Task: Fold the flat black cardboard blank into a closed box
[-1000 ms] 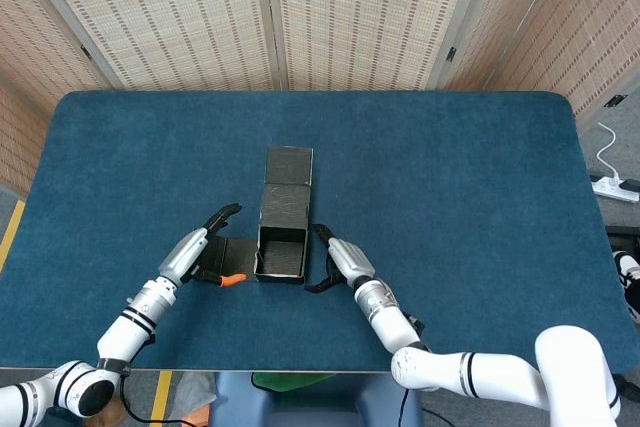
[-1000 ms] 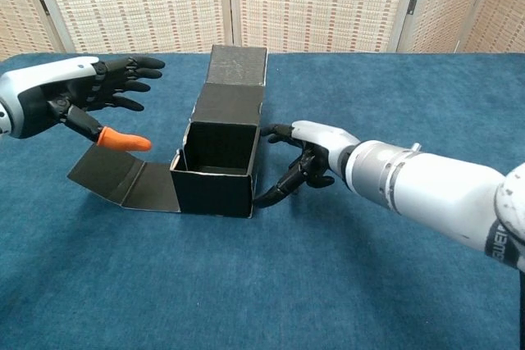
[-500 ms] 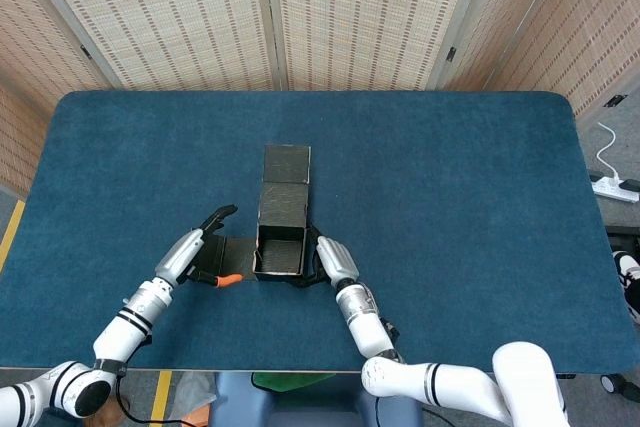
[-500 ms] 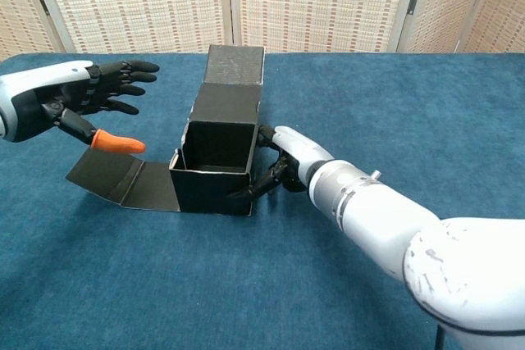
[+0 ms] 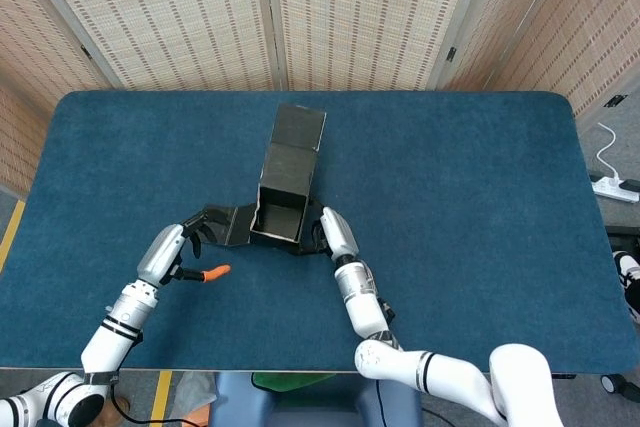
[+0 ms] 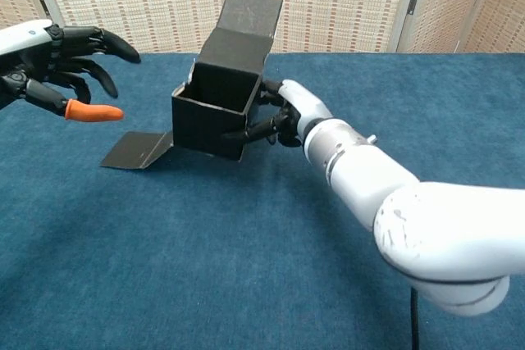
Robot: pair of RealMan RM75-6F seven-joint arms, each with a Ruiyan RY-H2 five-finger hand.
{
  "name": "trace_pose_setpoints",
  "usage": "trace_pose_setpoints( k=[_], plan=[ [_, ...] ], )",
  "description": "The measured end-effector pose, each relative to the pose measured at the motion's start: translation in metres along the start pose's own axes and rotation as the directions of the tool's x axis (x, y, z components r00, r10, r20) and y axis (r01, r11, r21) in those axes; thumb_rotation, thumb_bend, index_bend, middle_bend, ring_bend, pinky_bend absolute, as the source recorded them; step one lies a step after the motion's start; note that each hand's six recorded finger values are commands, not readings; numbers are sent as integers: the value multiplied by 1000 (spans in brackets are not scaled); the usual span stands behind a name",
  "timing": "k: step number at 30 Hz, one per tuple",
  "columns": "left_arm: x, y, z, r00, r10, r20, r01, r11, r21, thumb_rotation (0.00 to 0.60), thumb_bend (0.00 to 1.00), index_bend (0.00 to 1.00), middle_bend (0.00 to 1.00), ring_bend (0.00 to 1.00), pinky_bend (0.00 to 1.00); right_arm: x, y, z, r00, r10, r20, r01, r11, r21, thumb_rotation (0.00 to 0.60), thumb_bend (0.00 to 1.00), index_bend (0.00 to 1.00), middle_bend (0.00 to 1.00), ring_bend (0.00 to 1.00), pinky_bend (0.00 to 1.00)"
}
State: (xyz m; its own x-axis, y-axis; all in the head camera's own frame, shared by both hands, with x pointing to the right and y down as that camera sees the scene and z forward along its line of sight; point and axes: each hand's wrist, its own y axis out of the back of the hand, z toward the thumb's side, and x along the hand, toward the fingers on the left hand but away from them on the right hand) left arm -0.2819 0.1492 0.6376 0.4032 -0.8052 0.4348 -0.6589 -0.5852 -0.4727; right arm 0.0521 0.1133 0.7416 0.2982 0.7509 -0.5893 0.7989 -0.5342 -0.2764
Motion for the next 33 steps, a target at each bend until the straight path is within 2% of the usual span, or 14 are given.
trace_pose_setpoints(
  k=[3,6,10,12,15,19,25,29,33],
  plan=[
    [-8,-11,11,995,-79,58,79,997,9,600,232,589,581,846,907,-1,10,15,1000,13,-22,-14,998,-64,600,218,522,620,774,1000],
    [-17,-28,23,973,-200,117,201,979,-4,600,233,577,574,863,914,1,19,29,999,28,-40,-33,992,-124,600,217,522,620,774,1000],
    [-29,-61,33,903,-398,161,399,917,27,600,233,502,544,866,913,7,28,43,997,50,-59,-60,982,-180,600,216,522,619,774,1000],
    [-29,-70,31,887,-435,154,431,900,58,600,233,474,519,865,912,12,32,47,996,65,-64,-76,977,-201,600,216,522,618,774,1000],
    [-21,-74,27,892,-429,142,414,902,123,600,235,442,487,863,912,21,39,50,994,86,-62,-97,970,-223,600,217,522,616,774,1000],
    [-3,-74,13,921,-375,103,343,909,237,600,238,413,449,862,912,35,47,46,992,115,-44,-122,961,-248,600,217,522,612,774,1000],
    [15,-67,-11,963,-264,52,225,896,382,600,267,322,368,847,913,57,58,33,986,164,-12,-162,950,-265,600,217,521,604,774,1000],
    [18,-57,-14,982,-174,74,128,897,423,600,303,295,337,841,914,69,60,24,982,189,3,-182,953,-242,600,217,522,601,774,1000],
    [16,-43,-10,989,-78,123,17,901,434,600,309,294,334,841,915,76,59,16,979,202,11,-195,958,-210,600,216,521,594,774,1000]
  ],
)
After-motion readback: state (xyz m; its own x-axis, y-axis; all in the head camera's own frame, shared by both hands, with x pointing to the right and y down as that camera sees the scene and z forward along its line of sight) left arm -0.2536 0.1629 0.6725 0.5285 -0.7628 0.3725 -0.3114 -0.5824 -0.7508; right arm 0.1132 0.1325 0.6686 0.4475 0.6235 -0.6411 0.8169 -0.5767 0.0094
